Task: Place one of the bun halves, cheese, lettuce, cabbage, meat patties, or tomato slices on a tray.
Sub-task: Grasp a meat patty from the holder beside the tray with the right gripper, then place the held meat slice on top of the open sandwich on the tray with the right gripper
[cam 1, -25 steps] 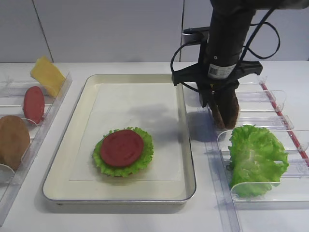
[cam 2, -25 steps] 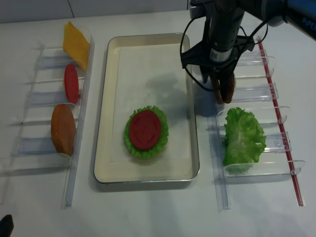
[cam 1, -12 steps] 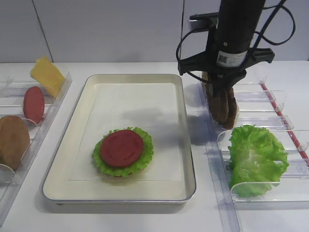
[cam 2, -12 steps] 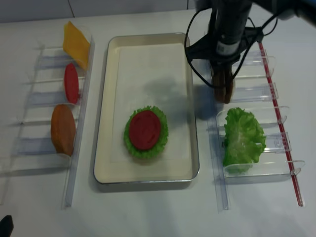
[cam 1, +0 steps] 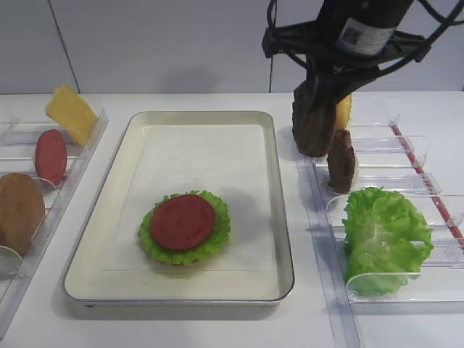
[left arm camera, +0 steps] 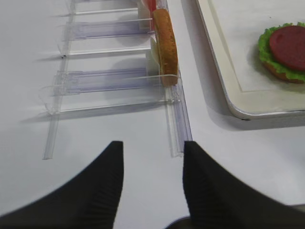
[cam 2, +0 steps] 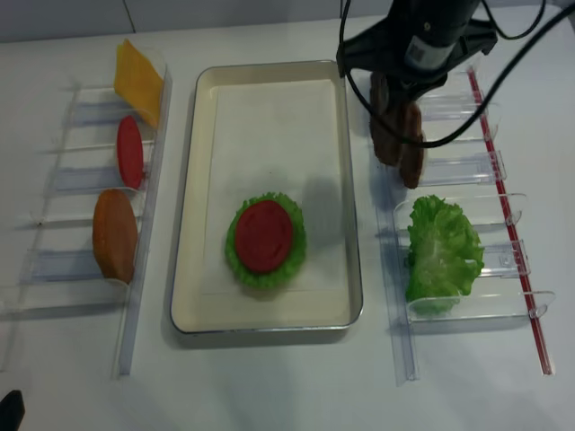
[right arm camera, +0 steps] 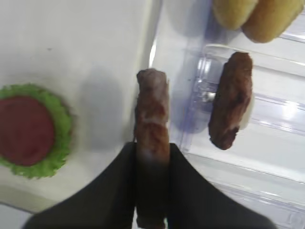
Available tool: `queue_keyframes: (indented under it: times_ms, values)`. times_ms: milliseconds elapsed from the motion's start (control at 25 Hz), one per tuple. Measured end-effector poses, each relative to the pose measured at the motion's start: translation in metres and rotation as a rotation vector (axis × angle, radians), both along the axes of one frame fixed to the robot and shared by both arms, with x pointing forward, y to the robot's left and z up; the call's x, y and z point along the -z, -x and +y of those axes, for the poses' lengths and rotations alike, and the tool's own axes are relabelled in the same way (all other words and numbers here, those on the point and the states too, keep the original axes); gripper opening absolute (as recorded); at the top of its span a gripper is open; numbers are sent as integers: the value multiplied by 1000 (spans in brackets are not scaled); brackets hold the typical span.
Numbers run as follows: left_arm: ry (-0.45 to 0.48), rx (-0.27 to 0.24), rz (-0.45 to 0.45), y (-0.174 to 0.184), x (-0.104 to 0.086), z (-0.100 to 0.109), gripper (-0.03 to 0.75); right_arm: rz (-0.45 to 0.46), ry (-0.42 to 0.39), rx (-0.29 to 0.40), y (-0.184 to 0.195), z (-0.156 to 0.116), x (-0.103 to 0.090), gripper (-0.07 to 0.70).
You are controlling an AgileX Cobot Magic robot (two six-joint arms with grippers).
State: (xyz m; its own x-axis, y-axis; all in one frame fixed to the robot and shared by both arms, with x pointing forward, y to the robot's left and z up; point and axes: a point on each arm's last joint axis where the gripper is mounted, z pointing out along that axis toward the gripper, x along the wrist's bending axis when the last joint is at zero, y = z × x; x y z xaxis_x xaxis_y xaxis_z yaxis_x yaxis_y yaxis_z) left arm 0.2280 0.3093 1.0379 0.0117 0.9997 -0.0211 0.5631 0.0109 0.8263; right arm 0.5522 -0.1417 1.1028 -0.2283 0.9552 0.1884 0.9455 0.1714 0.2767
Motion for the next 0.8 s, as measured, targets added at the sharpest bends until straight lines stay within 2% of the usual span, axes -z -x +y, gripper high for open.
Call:
queue_keyframes:
  times_ms: [160,280,400,600,720,800]
  values:
    - [0,0,0,0,0,0,294,-4,-117,-74,17,4,-21,160]
    - [0,0,0,0,0,0,294,6,-176,-133,20,10,-23,160]
    - [0,0,0,0,0,0,294,19,-261,-226,25,18,-24,159]
    - [0,0,0,0,0,0,294,83,-425,-373,36,31,-8,159]
    - [0,0,0,0,0,0,294,123,-516,-424,44,36,10,159]
    - [0,0,0,0,0,0,294,116,-616,-433,47,41,20,159]
